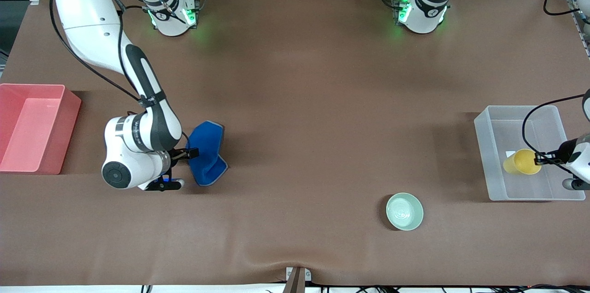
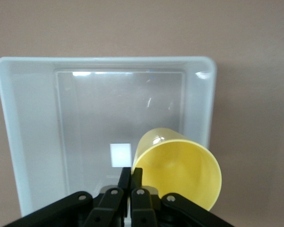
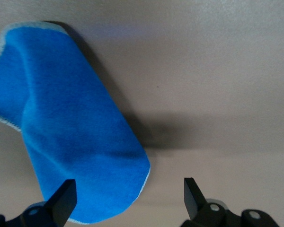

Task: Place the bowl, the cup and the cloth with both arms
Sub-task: 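Carry the cup into the clear bin while the right gripper reaches the cloth, then release the cup in the clear bin while the right gripper grasps the cloth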

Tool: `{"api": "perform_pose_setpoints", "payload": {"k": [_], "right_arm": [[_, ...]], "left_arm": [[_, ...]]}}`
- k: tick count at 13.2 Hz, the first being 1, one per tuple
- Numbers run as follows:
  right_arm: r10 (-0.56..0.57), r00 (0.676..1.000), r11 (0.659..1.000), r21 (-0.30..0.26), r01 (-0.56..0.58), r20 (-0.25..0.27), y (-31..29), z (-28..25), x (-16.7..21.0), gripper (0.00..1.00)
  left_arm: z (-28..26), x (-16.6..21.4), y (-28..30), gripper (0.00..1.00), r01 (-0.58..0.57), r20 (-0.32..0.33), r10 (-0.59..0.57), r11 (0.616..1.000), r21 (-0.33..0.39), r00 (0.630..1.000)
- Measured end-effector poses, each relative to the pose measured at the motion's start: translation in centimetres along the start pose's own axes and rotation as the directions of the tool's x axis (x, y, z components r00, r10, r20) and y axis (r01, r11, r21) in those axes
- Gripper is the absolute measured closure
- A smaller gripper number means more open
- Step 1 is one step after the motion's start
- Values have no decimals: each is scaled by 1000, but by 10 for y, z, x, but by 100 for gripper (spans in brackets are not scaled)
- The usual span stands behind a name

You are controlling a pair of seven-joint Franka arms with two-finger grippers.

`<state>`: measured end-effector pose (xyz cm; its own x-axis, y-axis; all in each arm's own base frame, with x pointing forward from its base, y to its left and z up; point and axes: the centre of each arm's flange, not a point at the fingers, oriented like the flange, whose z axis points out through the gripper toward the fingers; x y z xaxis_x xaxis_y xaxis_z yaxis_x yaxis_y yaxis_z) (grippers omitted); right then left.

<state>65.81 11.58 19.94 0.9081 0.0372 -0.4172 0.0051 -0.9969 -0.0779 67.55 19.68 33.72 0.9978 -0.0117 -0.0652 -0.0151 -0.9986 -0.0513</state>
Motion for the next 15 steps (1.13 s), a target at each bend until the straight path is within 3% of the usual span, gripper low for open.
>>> {"api": "perform_pose_setpoints", "payload": {"k": [4,9,14,15], "right_arm": [[67,998,998,4,-67,-13,2,30,-4,0],[173,979,985,15,-173,-105,-24,38,-42,0],[217,969,974,90,-208,-119,-28,20,-55,0],[222,966,973,94,-210,-135,-26,24,-55,0]], "left_arm": [[17,8,-10,96,-11,-12,11,1000,7,1000],[50,24,-3,96,-19,-69,20,1000,10,997],[71,30,4,96,-23,-87,22,1000,-4,996],[72,31,6,90,-25,-90,24,1000,-4,996]]}}
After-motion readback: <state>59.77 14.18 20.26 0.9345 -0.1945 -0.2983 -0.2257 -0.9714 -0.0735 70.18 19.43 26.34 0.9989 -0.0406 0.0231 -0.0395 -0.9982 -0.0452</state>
